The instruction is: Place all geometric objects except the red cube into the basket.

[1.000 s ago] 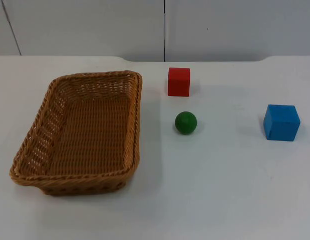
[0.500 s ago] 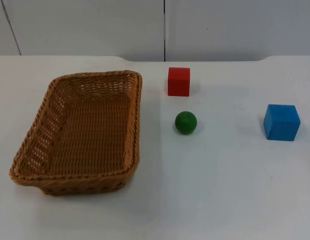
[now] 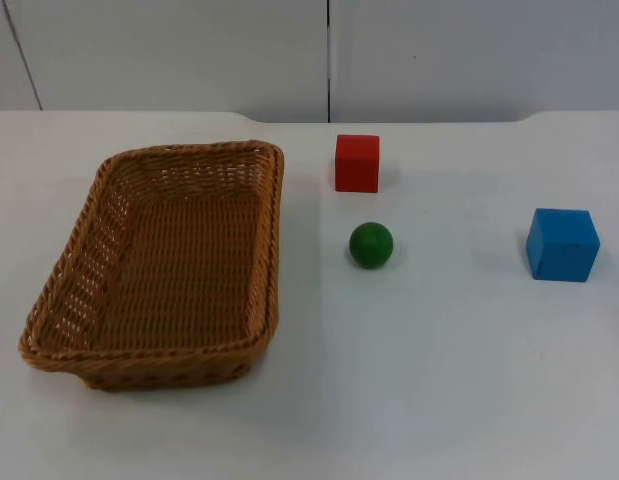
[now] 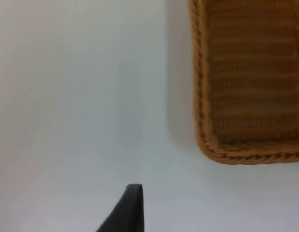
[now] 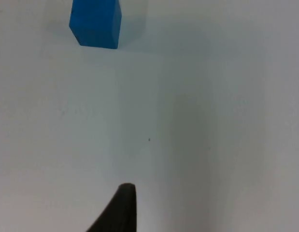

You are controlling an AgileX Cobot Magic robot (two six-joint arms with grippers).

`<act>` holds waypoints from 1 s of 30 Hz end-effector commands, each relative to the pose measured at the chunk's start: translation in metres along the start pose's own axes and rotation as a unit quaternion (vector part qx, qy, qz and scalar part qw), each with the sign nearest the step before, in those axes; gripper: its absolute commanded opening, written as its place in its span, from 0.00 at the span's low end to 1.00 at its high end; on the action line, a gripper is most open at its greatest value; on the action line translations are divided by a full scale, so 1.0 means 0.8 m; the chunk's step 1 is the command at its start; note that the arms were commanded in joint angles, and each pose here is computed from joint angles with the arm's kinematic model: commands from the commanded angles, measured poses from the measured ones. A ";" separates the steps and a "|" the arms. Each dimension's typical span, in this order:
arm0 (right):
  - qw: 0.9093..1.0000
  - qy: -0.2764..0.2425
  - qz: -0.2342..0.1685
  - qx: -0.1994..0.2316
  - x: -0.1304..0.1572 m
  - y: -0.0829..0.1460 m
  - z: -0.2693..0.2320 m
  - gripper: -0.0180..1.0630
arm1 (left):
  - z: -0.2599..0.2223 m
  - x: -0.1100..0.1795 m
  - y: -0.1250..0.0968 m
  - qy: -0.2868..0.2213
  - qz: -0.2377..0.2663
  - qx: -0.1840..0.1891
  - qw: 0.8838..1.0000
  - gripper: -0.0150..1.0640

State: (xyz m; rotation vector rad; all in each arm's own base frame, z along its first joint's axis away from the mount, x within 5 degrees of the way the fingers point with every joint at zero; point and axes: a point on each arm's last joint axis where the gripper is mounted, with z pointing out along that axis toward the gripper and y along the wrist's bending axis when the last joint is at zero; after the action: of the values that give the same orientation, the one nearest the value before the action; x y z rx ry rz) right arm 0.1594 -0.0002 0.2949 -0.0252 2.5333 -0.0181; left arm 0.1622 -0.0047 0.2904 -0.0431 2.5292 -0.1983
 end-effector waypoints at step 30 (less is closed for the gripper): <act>1.000 -0.021 0.000 0.003 -0.005 -0.001 -0.001 0.99 | 0.276 -0.098 -0.316 0.119 0.367 0.118 0.915 0.93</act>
State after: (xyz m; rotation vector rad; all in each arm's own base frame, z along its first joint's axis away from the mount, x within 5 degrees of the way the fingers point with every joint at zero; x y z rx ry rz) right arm 0.1617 -0.0002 0.2966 -0.0252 2.5017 -0.0180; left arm 0.3460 -0.2689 0.1976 1.0306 2.5550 -0.2202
